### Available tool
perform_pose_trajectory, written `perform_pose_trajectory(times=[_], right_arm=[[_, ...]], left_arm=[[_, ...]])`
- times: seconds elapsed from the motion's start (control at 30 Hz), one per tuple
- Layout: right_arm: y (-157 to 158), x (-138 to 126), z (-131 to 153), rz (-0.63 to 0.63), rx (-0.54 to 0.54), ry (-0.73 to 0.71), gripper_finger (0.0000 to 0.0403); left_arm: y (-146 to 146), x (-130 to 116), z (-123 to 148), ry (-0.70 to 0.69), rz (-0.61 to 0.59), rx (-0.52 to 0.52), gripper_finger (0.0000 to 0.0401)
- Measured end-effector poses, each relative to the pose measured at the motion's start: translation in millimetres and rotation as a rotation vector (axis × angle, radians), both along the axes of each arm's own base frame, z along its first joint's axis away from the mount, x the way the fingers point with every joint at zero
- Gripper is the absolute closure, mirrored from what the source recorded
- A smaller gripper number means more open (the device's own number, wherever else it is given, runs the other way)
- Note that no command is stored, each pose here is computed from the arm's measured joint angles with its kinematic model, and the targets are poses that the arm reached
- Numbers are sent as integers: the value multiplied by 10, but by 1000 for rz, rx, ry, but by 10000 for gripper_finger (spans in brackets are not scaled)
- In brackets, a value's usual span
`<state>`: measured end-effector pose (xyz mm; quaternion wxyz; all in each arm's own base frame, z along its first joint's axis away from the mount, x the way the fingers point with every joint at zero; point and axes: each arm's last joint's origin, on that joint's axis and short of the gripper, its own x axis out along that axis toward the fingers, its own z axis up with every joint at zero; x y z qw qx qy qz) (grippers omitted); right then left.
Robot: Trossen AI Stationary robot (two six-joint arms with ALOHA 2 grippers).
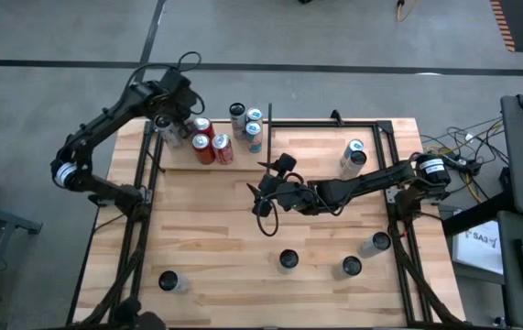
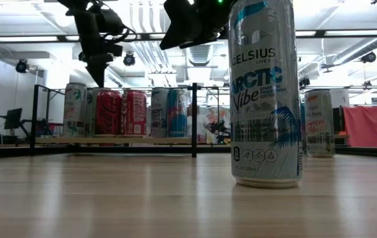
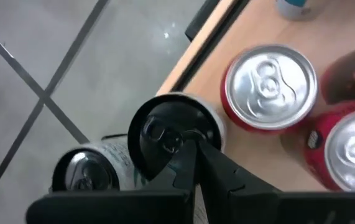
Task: Place canned beverage on shelf
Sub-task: Put the middle left white and yellow soda can on the shelf
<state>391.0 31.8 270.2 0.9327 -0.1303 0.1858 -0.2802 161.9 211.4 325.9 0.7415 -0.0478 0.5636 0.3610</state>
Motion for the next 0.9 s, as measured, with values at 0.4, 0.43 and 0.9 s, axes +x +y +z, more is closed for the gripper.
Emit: perform_pose_trajectory(times=[0.4, 0.43, 0.9], right_arm=[[0, 0, 0, 0, 0, 0, 78], [0, 0, 0, 0, 0, 0, 78], [-18, 1, 0, -5, 0, 0, 78]], left_arm=[[-44, -11, 103, -70, 59, 17, 401], [-74, -17, 108, -85, 63, 6, 401], [-266, -54, -304, -81, -60, -52, 401]])
